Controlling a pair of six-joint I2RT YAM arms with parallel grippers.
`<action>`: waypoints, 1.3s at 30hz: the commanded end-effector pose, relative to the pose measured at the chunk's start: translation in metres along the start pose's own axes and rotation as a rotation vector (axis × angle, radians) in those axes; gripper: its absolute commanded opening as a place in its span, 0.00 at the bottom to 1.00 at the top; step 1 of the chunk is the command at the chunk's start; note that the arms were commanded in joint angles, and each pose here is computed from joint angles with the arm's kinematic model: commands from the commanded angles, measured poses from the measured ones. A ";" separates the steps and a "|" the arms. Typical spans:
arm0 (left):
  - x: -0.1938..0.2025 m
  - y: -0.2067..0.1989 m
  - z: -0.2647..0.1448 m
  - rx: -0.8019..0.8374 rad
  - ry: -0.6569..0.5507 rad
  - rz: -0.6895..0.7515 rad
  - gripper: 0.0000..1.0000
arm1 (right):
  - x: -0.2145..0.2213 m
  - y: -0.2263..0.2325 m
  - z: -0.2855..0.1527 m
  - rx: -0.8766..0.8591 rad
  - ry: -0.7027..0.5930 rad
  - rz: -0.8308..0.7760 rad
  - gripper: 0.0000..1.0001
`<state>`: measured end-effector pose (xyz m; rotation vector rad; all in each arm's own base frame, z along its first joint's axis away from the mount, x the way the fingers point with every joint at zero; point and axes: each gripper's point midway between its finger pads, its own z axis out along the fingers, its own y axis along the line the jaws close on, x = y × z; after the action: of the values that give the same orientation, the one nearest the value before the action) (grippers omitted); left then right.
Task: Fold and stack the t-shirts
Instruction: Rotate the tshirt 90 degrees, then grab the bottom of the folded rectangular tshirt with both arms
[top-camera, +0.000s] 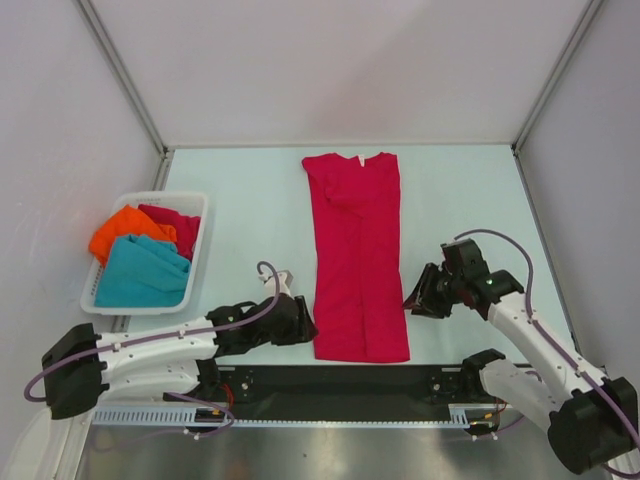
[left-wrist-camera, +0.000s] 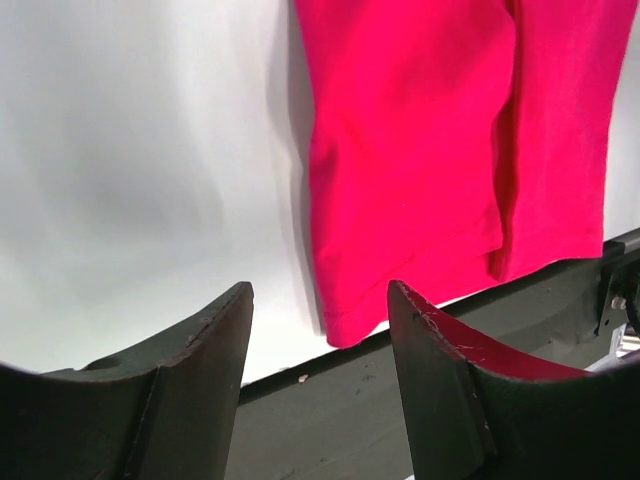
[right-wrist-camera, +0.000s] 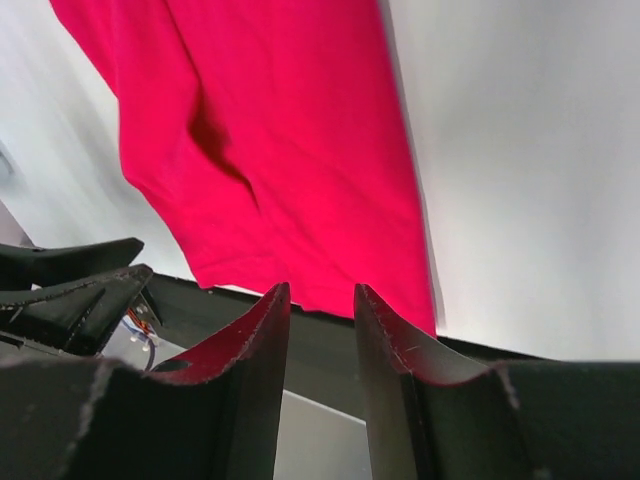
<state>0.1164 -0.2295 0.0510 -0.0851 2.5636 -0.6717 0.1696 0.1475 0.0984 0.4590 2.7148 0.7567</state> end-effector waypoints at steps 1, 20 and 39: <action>0.001 -0.013 0.008 0.097 -0.034 -0.002 0.62 | 0.019 -0.011 -0.001 0.028 0.023 0.037 0.38; 0.026 -0.034 0.040 0.197 0.050 0.044 0.61 | 0.060 -0.039 0.024 0.133 0.107 0.038 0.37; 0.011 -0.035 0.024 0.197 -0.001 0.046 0.61 | 0.087 -0.062 0.037 0.200 0.161 0.045 0.37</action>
<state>0.1122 -0.2712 0.0368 0.0119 2.5081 -0.9084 0.0867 0.1407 0.0211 0.5025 2.9718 0.5403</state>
